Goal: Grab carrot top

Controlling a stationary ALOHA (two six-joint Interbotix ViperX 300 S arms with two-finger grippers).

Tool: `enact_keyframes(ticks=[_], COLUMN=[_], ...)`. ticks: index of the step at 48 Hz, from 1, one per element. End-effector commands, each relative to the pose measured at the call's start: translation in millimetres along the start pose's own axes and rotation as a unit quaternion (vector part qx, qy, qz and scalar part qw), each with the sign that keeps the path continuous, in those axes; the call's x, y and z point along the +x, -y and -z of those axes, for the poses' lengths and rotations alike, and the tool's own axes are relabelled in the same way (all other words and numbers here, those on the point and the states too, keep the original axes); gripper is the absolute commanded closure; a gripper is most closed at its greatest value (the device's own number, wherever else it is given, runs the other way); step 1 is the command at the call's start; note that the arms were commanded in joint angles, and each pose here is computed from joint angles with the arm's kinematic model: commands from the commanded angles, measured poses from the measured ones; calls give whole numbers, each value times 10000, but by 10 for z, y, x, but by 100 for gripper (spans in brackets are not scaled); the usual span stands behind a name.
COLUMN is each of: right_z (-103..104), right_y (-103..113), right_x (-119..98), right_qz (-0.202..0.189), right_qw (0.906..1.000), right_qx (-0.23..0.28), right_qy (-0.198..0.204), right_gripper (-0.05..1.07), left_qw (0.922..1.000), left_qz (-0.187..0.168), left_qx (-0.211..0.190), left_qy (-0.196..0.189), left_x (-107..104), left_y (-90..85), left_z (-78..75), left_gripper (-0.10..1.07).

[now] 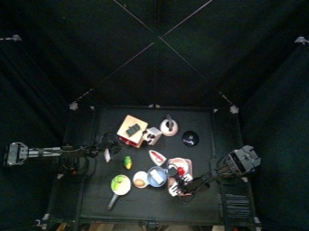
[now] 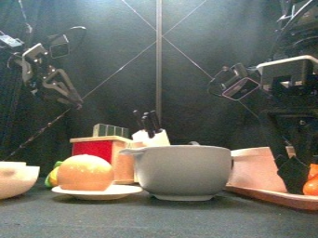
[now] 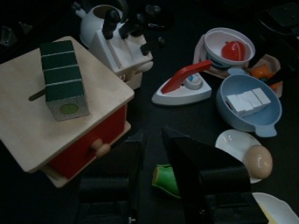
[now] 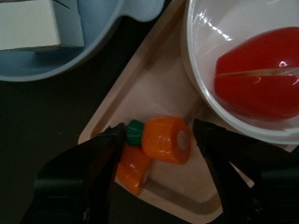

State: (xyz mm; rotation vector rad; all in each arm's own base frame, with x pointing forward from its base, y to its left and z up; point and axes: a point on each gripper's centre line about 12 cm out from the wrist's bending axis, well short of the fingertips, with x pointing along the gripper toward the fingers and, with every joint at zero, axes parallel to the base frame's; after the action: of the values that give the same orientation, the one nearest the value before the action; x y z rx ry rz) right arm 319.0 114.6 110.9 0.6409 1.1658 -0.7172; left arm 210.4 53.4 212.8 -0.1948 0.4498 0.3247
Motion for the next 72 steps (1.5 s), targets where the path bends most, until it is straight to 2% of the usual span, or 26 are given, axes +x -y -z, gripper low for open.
enact_keyframes(ticks=[1, 9, 25, 48, 72], right_z=[-39, -45, -50, -150, -171], right_y=[-64, -61, -75, -171, -206], right_x=[-81, -69, -79, -269, -294], right_qz=[-131, -115, -136, -396, -461], right_qw=[9999, 9999, 9999, 9987, 9983], right_qx=[-3, -16, 3, -83, -93], right_qy=[65, 78, 78, 309, 355], right_gripper=[8, 11, 34, 35, 35], left_qw=[10000, 10000, 10000, 10000, 10000], left_qz=[10, 10, 10, 10, 14], left_qx=[-27, -27, -27, -27, -26], left_qy=[61, 61, 61, 61, 49], left_x=[0, 0, 0, 0, 1], left_y=[5, 5, 5, 5, 5], left_z=[-51, -51, -51, -51, -39], left_gripper=[31, 31, 31, 31, 31])
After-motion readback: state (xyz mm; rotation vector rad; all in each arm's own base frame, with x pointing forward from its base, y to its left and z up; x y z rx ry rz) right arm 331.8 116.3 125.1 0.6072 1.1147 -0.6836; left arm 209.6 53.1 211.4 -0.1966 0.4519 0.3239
